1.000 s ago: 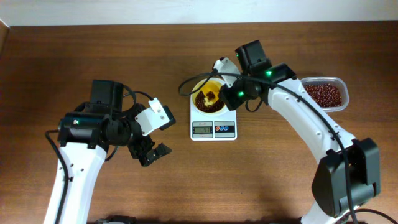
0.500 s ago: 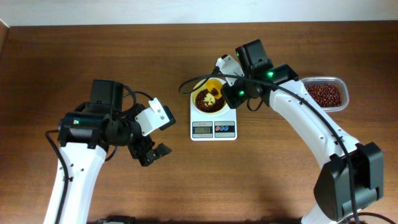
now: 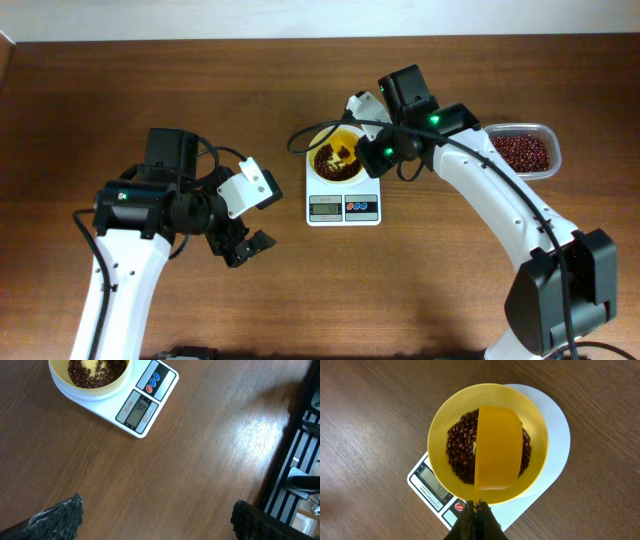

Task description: Scoop item into bowl and weigh 50g on scale

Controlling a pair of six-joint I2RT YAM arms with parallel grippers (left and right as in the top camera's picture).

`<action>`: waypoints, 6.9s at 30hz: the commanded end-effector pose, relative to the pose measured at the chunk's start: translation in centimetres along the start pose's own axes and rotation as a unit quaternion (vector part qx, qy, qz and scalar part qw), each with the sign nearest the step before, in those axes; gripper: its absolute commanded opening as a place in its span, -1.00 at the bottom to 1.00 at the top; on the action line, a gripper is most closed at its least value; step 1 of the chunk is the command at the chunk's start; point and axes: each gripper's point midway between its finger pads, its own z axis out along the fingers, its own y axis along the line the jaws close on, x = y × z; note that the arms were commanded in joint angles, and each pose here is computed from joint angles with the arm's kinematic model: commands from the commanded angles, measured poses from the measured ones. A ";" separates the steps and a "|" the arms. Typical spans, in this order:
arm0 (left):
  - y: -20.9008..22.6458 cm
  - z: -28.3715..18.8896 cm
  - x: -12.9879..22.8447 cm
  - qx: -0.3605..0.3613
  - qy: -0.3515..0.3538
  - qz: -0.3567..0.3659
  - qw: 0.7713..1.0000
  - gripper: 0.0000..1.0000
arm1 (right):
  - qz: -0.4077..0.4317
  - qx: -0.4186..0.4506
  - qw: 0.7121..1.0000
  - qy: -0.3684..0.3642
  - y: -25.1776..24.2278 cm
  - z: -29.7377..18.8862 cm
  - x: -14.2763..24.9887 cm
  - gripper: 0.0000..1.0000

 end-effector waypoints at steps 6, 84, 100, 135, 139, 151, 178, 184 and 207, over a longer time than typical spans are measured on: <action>-0.2 -0.3 -0.6 0.001 -0.011 0.014 1.000 0.97 | -0.014 0.043 0.998 -0.038 -0.5 -2.6 -2.5 -0.92; -0.2 -0.3 -0.6 0.001 -0.011 0.014 1.000 0.97 | 0.012 -0.032 0.999 -0.035 3.9 -3.4 -3.1 -0.92; -0.2 -0.3 -0.6 0.001 -0.011 0.013 1.000 0.97 | 0.122 -0.148 0.978 -0.079 1.5 -6.4 -3.4 -0.92; -0.2 -0.3 -0.6 0.001 -0.011 0.014 1.000 0.98 | 0.176 -0.072 0.975 -0.112 -4.9 -8.0 -3.2 -0.92; -0.2 -0.3 -0.6 0.001 -0.011 0.014 1.000 0.97 | 0.236 -0.015 0.964 -0.123 -10.2 -11.2 -0.5 -0.92; -0.2 -0.3 -0.6 0.001 -0.011 0.013 1.000 0.98 | 0.399 0.278 0.874 -0.015 -23.7 -20.0 15.3 -0.92; -0.2 -0.3 -0.6 0.001 -0.011 0.014 1.000 0.97 | 0.304 0.357 0.881 0.061 -22.2 -17.4 12.8 -0.92; -0.2 -0.3 -0.6 0.001 -0.011 0.013 1.000 0.97 | 0.302 0.358 0.881 0.063 -22.1 -17.4 12.8 -0.92; -0.2 -0.3 -0.6 0.001 -0.011 0.014 1.000 0.97 | 0.239 -0.173 0.938 -0.181 -9.6 -22.6 12.2 -0.92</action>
